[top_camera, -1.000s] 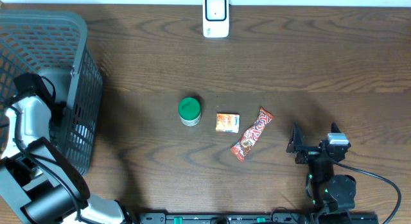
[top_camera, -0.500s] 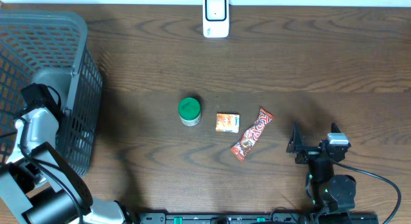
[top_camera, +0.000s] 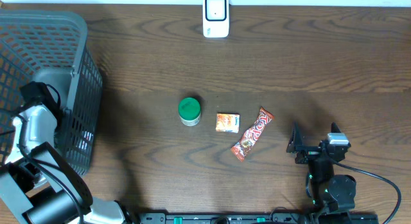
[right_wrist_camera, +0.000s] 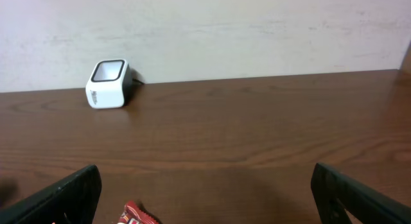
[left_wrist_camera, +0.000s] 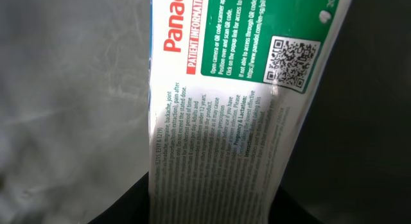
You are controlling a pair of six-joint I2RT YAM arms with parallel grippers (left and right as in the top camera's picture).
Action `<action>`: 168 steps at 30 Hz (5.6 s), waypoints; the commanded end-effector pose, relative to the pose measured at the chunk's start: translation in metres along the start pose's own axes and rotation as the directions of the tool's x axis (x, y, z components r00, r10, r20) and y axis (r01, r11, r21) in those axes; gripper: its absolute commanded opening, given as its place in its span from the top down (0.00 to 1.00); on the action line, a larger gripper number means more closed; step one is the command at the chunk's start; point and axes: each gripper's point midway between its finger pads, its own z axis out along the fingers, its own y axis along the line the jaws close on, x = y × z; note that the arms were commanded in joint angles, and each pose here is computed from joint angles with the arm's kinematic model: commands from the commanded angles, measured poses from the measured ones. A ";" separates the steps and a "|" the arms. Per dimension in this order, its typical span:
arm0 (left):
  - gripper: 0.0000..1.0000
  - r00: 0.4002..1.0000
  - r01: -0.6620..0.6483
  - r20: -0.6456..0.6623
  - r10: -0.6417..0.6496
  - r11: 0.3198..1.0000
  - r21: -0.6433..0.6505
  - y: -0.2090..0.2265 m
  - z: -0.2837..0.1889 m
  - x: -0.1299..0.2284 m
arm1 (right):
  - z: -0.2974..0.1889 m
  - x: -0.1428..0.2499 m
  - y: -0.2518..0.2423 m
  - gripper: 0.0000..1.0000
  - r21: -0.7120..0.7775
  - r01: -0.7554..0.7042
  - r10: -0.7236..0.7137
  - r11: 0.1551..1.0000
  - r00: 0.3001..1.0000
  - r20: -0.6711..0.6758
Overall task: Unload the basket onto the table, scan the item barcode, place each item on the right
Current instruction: 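Lift the Panadol box up out of the basket with the left gripper, then carry the Panadol box over the tissue pack near table center, then lower the Panadol box beside the bottle and open the left gripper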
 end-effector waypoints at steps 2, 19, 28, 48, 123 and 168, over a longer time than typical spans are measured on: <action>0.62 0.992 -0.046 0.124 0.031 0.992 0.120 -0.027 -0.062 -0.031 | 0.000 0.001 0.002 0.01 -0.007 0.006 -0.006 1.000 1.000 -0.002; 0.62 0.947 -0.218 0.315 0.059 0.840 0.497 -0.043 -0.239 0.002 | 0.000 0.001 0.002 0.01 -0.007 0.006 -0.006 1.000 1.000 -0.002; 0.62 0.885 -0.356 0.444 0.143 0.822 0.445 -0.051 -0.261 0.024 | 0.000 0.001 0.002 0.01 -0.007 0.006 -0.006 1.000 1.000 -0.002; 0.62 0.815 -0.579 0.487 0.314 0.459 0.673 -0.097 -0.317 0.089 | 0.000 0.001 0.002 0.01 -0.007 0.006 -0.006 1.000 1.000 -0.002; 0.30 0.933 -0.256 -0.103 0.345 0.837 0.484 -0.213 -0.067 0.472 | 0.000 0.001 0.002 0.01 -0.007 0.006 -0.006 1.000 1.000 -0.002; 0.93 0.289 -0.957 0.332 0.898 0.258 0.136 -0.183 -0.064 0.421 | 0.000 0.001 0.002 0.01 -0.007 0.006 -0.006 1.000 1.000 -0.002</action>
